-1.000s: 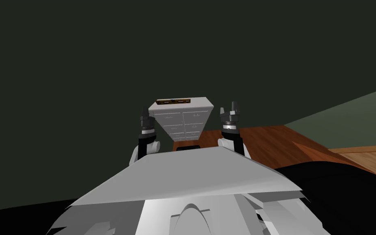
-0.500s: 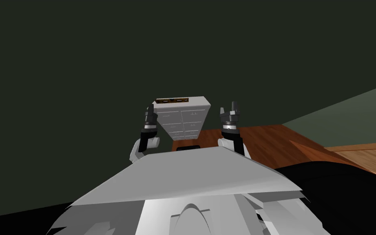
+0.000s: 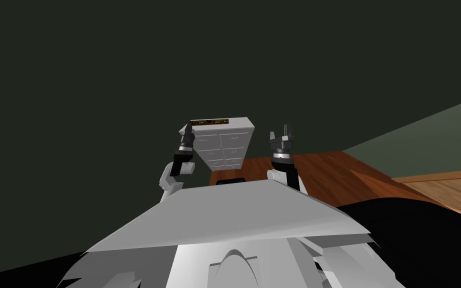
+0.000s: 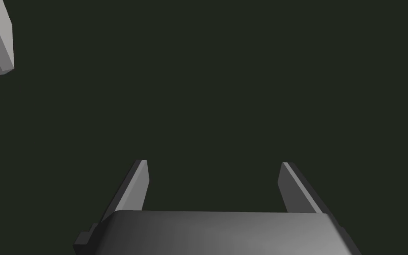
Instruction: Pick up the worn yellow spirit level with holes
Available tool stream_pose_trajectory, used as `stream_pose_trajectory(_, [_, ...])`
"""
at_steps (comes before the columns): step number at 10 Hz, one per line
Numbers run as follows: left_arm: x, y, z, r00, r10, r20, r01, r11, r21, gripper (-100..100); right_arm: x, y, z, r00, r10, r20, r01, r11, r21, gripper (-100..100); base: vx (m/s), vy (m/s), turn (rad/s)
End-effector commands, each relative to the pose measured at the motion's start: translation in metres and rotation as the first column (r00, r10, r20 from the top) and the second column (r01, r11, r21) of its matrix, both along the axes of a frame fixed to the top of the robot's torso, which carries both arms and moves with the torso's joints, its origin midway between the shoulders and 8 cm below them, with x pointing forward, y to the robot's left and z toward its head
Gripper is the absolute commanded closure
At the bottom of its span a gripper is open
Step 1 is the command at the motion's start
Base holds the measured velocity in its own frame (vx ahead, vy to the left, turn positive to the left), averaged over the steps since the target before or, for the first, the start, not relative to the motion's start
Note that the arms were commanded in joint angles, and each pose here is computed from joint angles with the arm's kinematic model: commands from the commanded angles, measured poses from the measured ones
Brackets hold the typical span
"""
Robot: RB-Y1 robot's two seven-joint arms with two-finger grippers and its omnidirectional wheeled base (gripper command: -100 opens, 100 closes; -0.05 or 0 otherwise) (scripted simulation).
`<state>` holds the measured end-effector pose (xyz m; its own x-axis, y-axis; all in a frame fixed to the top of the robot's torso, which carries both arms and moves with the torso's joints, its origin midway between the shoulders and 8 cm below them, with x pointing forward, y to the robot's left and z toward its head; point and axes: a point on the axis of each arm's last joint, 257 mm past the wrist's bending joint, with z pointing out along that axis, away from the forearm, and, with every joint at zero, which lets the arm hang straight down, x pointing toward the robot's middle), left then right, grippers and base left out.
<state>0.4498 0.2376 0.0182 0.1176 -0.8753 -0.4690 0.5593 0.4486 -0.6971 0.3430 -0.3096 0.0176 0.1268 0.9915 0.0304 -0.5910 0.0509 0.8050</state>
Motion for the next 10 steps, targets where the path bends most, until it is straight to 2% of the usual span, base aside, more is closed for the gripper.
stream_pose_trajectory(1, [0.017, 0.002, -0.002, 0.999, 0.003, -0.033, -0.002, 0.999, 0.038, -100, 0.0, 0.0, 0.0, 1.0, 0.0, 0.0, 0.0, 1.0, 0.0, 0, -0.073, -0.071, -0.023])
stream_pose_trajectory(2, [0.021, -0.001, 0.008, 1.0, -0.001, -0.019, 0.002, 0.999, 0.037, -100, 0.0, 0.0, 0.0, 1.0, 0.0, 0.0, 0.0, 1.0, 0.0, 0, -0.051, -0.061, -0.006])
stream_pose_trajectory(3, [0.036, 0.004, 0.001, 0.998, 0.012, -0.057, -0.008, 0.997, 0.071, -100, 0.0, 0.0, 0.0, 1.0, 0.0, 0.0, 0.0, 1.0, 0.0, 0, -0.06, -0.053, -0.026])
stream_pose_trajectory(4, [0.041, 0.001, 0.011, 0.999, 0.01, -0.046, -0.007, 0.998, 0.07, -100, 0.0, 0.0, 0.0, 1.0, 0.0, 0.0, 0.0, 1.0, 0.0, 0, -0.054, -0.047, -0.013])
stream_pose_trajectory(5, [0.055, 0.009, 0.003, 0.996, 0.029, -0.084, -0.02, 0.994, 0.104, -100, 0.0, 0.0, 0.0, 1.0, 0.0, 0.0, 0.0, 1.0, 0.0, 0, -0.062, -0.066, -0.033])
stream_pose_trajectory(7, [0.061, 0.004, 0.02, 0.998, 0.026, -0.065, -0.019, 0.994, 0.103, -100, 0.0, 0.0, 0.0, 1.0, 0.0, 0.0, 0.0, 1.0, 0.0, 0, -0.039, -0.044, -0.004])
stream_pose_trajectory(8, [0.078, 0.015, 0.013, 0.992, 0.057, -0.109, -0.042, 0.99, 0.136, -100, 0.0, 0.0, 0.0, 1.0, 0.0, 0.0, 0.0, 1.0, 0.0, 0, -0.044, -0.045, -0.059])
stream_pose_trajectory(10, [0.082, 0.01, 0.028, 0.994, 0.053, -0.091, -0.041, 0.99, 0.135, -100, 0.0, 0.0, 0.0, 1.0, 0.0, 0.0, 0.0, 1.0, 0.0, 0, -0.029, -0.038, 0.0])
